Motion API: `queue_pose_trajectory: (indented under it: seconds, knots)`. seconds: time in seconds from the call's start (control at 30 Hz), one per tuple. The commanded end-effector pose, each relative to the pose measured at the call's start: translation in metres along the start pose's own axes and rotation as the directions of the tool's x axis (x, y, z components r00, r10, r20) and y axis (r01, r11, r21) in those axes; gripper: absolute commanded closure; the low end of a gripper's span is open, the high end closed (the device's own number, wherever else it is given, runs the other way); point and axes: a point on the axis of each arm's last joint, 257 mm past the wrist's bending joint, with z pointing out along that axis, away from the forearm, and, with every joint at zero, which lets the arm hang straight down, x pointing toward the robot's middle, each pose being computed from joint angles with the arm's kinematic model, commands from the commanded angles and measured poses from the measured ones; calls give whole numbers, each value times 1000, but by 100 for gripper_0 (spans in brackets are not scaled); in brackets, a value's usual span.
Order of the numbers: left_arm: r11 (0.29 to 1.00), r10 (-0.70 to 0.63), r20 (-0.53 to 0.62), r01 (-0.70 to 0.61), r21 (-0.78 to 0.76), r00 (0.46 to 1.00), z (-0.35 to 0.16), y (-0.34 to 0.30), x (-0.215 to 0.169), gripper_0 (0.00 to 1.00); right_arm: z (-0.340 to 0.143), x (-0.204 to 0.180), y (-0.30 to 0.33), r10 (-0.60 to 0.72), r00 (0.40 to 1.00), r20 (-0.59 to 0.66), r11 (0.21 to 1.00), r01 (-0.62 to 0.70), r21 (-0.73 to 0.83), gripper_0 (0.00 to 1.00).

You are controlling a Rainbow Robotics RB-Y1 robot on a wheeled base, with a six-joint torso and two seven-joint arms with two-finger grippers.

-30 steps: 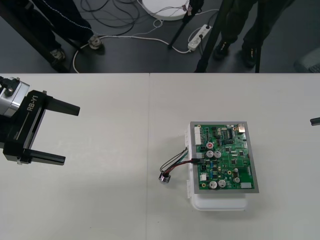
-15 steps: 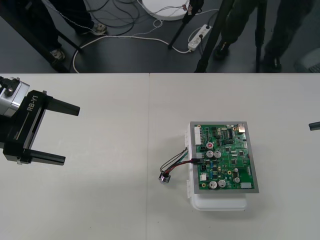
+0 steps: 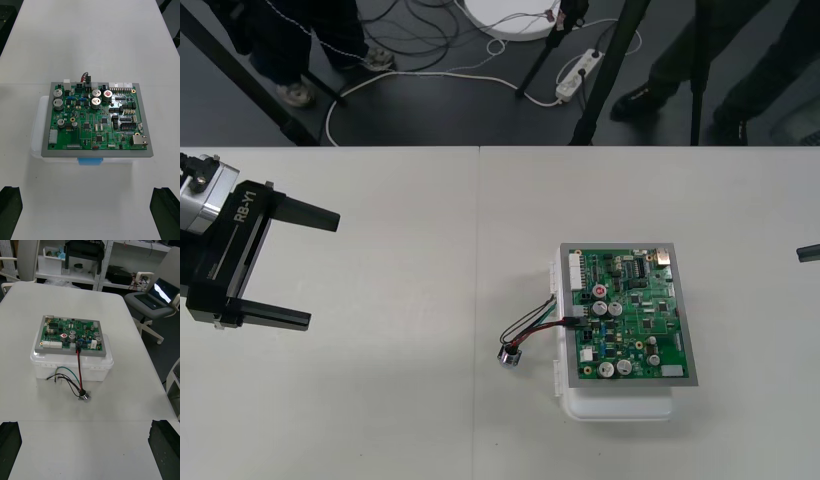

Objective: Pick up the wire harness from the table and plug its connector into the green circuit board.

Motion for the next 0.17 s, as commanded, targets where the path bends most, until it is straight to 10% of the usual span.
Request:
queue_pose_trajectory:
  seconds: [0.03, 0.17]
  knots:
    - [997, 72, 6, -72, -35, 997, -2, 7, -9, 0, 4, -1, 9, 46, 999, 18, 999, -45, -20, 0]
    - [997, 72, 6, -72, -35, 997, -2, 7, -9, 0, 4, -1, 9, 46, 999, 18, 999, -45, -20, 0]
